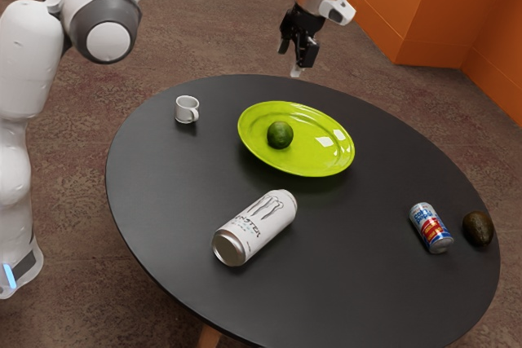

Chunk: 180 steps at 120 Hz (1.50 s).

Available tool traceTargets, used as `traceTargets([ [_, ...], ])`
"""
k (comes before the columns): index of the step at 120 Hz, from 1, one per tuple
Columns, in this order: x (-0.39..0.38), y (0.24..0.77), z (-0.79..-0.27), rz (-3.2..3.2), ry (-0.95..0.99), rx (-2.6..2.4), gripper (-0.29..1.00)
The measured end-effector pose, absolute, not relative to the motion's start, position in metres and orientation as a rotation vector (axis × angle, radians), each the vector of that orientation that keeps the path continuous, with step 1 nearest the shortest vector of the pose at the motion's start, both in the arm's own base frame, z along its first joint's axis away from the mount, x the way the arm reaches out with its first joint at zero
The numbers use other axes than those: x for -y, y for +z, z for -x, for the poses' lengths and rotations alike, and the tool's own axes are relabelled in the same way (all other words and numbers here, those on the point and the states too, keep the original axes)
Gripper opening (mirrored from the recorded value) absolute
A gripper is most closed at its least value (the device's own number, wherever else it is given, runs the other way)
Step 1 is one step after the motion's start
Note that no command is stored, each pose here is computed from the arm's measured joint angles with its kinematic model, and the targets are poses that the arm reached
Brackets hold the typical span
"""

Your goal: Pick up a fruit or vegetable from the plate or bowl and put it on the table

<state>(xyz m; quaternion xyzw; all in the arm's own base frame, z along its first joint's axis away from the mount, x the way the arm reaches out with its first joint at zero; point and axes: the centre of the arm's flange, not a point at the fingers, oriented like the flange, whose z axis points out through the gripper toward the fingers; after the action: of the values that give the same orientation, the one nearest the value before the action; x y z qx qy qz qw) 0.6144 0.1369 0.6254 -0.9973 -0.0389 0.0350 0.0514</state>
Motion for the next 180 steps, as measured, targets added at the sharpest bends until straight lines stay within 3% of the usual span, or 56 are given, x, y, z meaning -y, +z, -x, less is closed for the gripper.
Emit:
traceTargets([
  [22,-0.136,0.552,-0.630,3.063,0.142,0.087,0.70],
  [64,-0.114,0.527,-0.649,3.077,-0.017,0.051,0.70],
  [91,-0.115,0.489,-0.633,3.101,0.051,0.084,0.70],
  [180,-0.106,0.473,-0.619,3.117,-0.009,0.104,0.70],
])
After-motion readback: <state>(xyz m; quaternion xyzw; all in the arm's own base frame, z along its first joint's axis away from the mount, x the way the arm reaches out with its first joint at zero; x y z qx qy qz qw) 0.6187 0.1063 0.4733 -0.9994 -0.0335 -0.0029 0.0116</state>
